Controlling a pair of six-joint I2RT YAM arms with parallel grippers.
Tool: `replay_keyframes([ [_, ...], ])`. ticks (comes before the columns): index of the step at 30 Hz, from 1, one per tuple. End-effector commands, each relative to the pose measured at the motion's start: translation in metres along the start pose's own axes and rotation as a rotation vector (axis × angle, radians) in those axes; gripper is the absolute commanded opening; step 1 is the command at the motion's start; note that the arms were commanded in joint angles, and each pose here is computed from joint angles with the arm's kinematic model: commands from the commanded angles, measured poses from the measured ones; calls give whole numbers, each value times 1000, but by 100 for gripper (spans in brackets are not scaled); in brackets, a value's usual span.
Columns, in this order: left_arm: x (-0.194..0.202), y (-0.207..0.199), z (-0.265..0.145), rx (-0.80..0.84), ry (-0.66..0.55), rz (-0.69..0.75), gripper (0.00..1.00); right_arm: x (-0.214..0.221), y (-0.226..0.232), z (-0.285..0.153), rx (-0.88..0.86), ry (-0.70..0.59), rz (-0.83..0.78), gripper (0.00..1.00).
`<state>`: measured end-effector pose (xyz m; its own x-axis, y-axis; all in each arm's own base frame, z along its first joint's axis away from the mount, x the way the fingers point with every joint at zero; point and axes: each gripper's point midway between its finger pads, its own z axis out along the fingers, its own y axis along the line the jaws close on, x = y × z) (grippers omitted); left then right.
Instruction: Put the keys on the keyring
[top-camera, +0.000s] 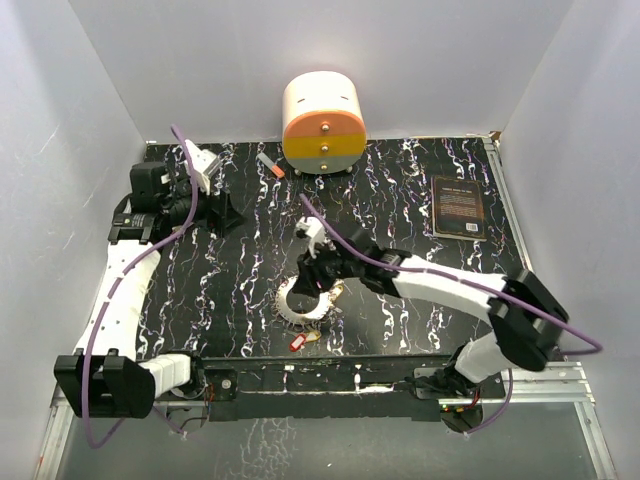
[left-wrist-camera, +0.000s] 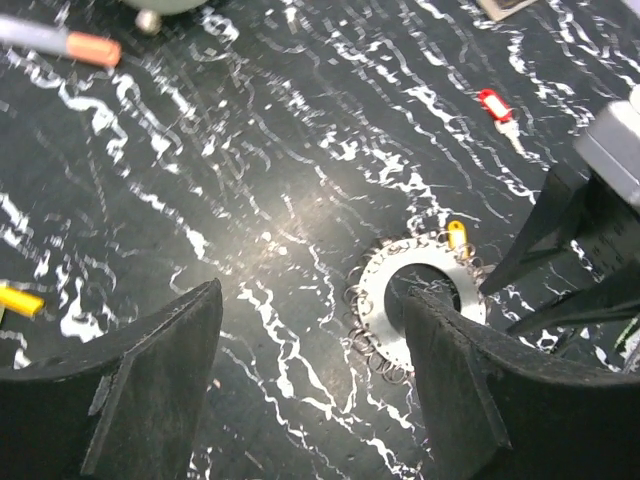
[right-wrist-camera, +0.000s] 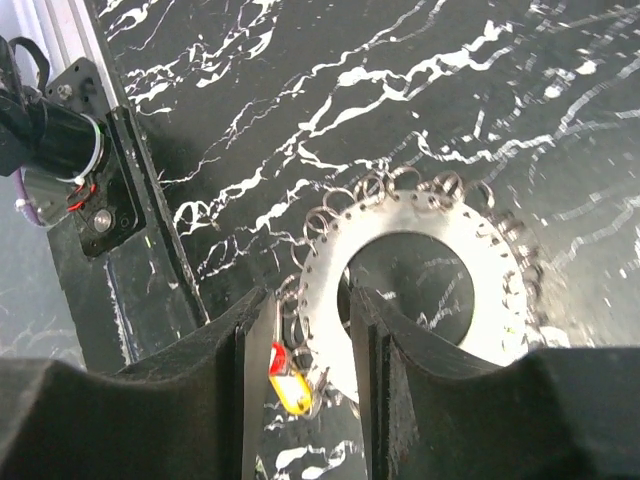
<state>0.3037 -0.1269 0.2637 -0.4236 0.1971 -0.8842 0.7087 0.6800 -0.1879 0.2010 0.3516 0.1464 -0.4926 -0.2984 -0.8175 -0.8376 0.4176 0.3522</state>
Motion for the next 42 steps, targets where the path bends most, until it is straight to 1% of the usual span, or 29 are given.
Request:
replay_keyframes([
  [1,2,16,-10,-79,-40,-49,72,-38,29,28,-149,-26,-149,42],
  [4,3,18,-12,-85,-45,-58,73,-40,39,54,-214,17,-210,42],
  [8,3,19,-13,-92,-44,-51,74,-34,35,90,-279,69,-247,42],
  [10,4,21,-14,-100,-42,-47,74,-32,34,104,-318,89,-266,41],
  [13,5,23,-15,-115,-39,-44,74,-20,27,125,-358,148,-263,38],
  [18,6,23,-17,-118,-42,-44,75,13,13,139,-397,264,-213,36],
  [22,7,25,-17,-120,-38,-45,75,20,-1,135,-370,287,-192,36],
  [27,7,25,-16,-117,-38,-48,75,28,-33,121,-308,314,-126,35],
  [35,8,25,-16,-116,-39,-50,75,44,-78,98,-160,385,-78,33],
  [42,9,25,-14,-111,-39,-57,75,48,-120,60,-14,386,-14,32],
])
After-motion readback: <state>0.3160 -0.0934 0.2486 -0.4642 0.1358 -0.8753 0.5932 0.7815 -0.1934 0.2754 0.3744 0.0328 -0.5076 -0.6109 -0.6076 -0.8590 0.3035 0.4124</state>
